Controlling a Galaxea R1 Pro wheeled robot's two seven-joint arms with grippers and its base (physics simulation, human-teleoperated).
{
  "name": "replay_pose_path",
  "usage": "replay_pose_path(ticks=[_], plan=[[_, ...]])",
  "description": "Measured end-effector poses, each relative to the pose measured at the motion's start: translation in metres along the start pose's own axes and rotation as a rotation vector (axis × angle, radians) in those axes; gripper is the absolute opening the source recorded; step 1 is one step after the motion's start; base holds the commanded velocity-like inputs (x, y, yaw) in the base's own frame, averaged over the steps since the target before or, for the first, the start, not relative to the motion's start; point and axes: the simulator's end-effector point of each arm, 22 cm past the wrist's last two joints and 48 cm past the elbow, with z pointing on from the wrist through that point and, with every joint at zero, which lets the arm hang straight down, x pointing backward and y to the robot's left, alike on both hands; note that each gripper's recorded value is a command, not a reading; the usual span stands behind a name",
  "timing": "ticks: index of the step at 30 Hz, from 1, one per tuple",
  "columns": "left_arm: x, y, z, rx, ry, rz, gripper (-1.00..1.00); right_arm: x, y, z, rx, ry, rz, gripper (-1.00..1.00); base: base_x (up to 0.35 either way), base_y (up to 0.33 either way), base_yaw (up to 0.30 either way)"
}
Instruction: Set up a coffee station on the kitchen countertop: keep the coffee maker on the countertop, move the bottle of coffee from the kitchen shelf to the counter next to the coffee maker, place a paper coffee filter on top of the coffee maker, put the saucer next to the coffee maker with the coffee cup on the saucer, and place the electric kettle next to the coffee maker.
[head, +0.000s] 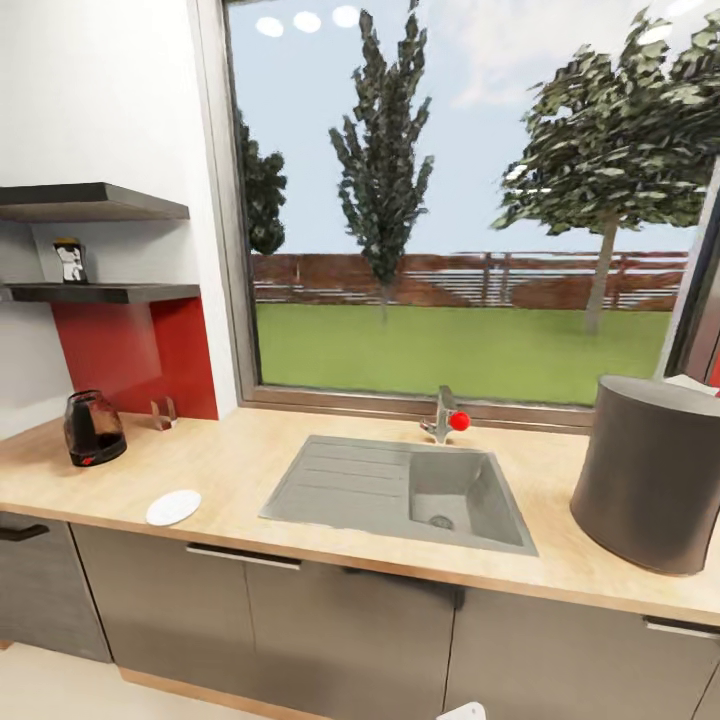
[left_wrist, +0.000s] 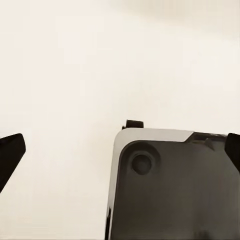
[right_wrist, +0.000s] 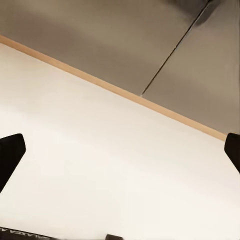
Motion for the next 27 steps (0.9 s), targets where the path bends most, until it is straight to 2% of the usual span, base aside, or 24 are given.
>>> replay_pose_path(ticks=[27], plan=[[0.017, -0.003, 0.000, 0.000, 0.043, 0.004, 1.00, 0.018, 0.003, 0.005, -0.008, 0.041, 0.001, 1.00, 0.023, 0.337, 0.000]])
